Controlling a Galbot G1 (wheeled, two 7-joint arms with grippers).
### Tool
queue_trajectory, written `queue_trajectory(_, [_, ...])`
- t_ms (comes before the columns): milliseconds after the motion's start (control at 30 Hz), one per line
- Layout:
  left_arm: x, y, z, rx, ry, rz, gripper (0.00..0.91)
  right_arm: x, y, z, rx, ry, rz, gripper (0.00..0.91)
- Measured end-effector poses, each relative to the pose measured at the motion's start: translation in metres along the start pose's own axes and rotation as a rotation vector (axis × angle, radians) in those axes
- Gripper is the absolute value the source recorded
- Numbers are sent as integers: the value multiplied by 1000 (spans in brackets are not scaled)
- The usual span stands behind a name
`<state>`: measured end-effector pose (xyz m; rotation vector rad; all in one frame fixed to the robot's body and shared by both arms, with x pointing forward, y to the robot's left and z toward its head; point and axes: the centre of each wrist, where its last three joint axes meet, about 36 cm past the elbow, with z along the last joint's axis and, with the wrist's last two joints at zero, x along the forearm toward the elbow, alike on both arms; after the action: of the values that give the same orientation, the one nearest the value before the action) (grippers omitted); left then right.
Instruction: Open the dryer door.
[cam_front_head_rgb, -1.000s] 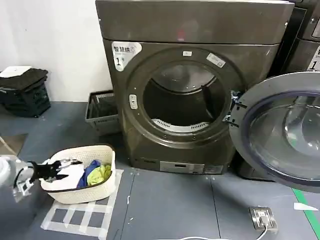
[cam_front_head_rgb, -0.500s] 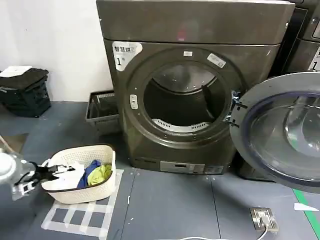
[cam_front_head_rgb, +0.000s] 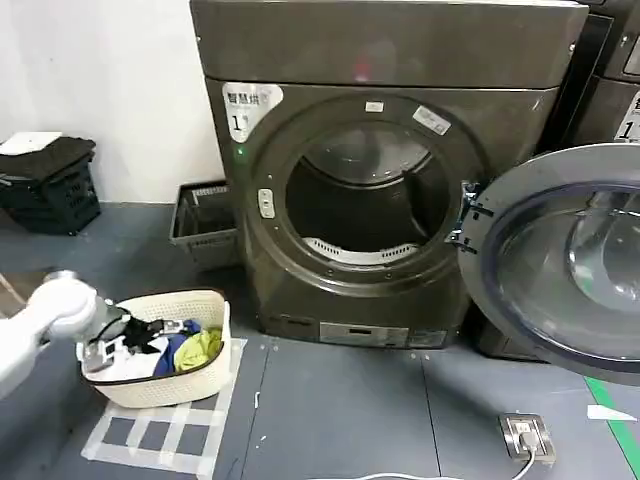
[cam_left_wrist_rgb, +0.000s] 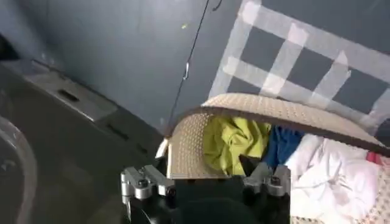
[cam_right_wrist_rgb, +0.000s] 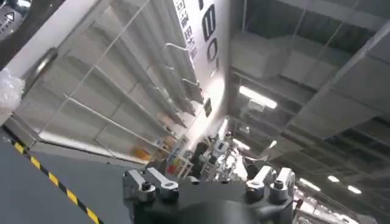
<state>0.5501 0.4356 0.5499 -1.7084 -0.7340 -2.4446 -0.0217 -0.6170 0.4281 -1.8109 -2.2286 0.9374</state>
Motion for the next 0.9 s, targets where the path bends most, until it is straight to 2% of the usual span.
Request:
queue_trajectory(200, [6,17,6,26,-44,60,907,2,-2,3,4,6,2,907])
queue_trajectory(433, [18,36,24,-24,-83,134,907,4,0,5,2,9,2,907])
queue_trajectory(667, [29,50,48,-14,-111,187,907,6,3,7,-2,11,-4,907])
queue_trajectory(900, [34,65,83,39,-110,287,907,8,5,8,-6,8,-11,907])
